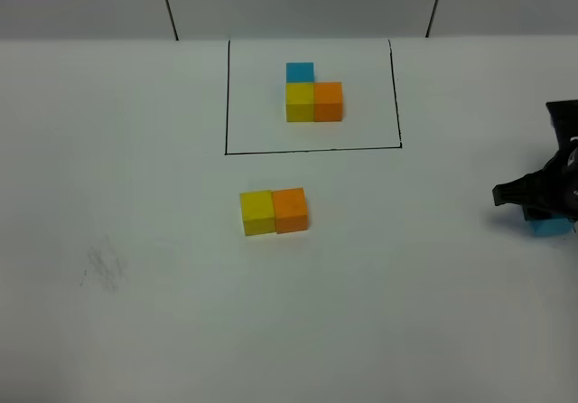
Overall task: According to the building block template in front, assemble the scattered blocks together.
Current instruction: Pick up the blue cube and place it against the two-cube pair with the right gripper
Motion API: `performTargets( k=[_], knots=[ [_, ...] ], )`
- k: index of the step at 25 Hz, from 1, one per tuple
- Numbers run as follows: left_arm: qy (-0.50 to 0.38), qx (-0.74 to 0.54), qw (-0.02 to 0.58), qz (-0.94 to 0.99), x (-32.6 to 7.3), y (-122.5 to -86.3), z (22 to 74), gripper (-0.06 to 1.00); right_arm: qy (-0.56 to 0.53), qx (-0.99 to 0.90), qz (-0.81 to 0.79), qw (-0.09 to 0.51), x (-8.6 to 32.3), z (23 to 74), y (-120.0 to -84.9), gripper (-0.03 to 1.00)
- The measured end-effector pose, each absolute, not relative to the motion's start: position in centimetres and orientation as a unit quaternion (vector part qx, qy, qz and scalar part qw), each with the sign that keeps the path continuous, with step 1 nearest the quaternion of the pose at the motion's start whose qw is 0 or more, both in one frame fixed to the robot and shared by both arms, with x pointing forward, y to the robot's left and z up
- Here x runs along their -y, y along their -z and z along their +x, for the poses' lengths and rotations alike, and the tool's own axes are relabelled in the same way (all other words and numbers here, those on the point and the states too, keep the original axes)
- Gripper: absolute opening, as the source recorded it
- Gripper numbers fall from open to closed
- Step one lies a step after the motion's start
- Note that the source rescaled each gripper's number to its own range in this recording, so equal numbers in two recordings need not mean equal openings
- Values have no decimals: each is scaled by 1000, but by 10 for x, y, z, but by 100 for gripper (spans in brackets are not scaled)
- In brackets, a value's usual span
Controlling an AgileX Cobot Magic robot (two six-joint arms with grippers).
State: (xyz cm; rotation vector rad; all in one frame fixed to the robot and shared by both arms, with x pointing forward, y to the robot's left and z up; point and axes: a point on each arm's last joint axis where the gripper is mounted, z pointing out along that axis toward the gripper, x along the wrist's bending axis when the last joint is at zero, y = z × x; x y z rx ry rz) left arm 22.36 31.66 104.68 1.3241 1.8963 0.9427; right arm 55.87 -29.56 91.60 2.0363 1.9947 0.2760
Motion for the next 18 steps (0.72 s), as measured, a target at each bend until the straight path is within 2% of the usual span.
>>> performTargets(
  k=[9, 18],
  knots=[
    [-358, -720, 316, 503, -317, -1047, 224, 1, -150, -707, 667, 181, 272, 564, -1013, 52],
    [-358, -720, 316, 503, -317, -1047, 224, 1, -211, -748, 596, 201, 215, 560, -1087, 52]
  ],
)
